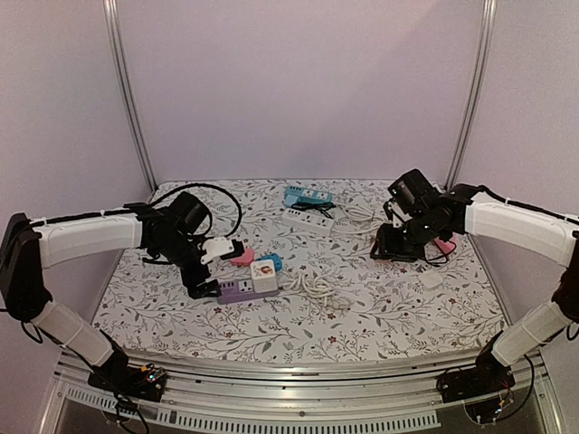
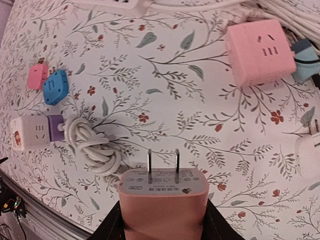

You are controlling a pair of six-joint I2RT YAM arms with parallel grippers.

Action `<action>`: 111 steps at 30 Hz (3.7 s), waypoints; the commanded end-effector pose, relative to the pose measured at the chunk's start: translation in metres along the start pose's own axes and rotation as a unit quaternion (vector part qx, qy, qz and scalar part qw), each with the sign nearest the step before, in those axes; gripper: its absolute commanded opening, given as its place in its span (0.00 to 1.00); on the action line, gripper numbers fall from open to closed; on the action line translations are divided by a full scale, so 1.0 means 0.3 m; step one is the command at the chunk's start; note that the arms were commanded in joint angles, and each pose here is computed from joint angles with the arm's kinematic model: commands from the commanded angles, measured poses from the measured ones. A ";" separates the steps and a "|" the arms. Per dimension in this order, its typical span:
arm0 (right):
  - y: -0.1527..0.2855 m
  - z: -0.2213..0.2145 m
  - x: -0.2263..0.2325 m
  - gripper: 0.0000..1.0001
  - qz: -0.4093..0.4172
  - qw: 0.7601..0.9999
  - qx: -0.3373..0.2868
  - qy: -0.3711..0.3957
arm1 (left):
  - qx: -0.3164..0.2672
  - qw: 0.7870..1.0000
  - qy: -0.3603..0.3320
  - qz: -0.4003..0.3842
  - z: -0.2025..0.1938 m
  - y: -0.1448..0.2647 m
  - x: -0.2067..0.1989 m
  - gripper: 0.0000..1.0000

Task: Insert the plug
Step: Adjust the socket at the center of the board.

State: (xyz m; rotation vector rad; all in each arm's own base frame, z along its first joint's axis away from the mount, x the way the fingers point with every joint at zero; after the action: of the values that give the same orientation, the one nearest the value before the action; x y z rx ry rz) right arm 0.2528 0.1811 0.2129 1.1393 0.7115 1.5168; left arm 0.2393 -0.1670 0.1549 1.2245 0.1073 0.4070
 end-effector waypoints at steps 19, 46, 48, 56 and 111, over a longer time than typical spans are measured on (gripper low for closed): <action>0.159 -0.271 0.747 0.00 0.370 0.862 0.117 0.327 | -0.160 0.816 -0.517 0.205 0.088 0.727 -0.321 0.99; 0.247 -0.361 0.834 0.00 0.463 0.797 0.111 0.372 | -0.166 0.799 -0.547 0.187 0.278 0.502 -0.486 0.56; 0.256 -0.360 0.834 0.00 0.465 0.796 0.108 0.373 | -0.163 0.800 -0.547 0.184 0.273 0.499 -0.486 0.40; 0.283 -0.349 0.813 0.08 0.456 0.800 0.079 0.382 | -0.173 0.810 -0.526 0.194 0.279 0.523 -0.478 0.00; 0.437 -0.301 0.755 0.00 0.360 0.710 -0.266 0.543 | -0.307 0.929 -0.204 0.030 0.303 0.730 -0.392 0.99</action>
State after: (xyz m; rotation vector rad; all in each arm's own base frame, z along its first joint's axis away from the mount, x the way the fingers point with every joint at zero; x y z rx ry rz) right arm 0.1055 0.3763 0.3663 -0.1781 0.2194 3.0167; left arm 0.0893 -0.2441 0.3797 0.6280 -0.3476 0.1273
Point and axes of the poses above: each gripper's point midway between its finger pads, its own y axis back along the fingers, its own x axis along the line the jaws close on, z = x × y, the point moved 9 cm from there along y, back along the fingers, and after that the axes turned 2 degrees about -y, right-handed, at the moved point
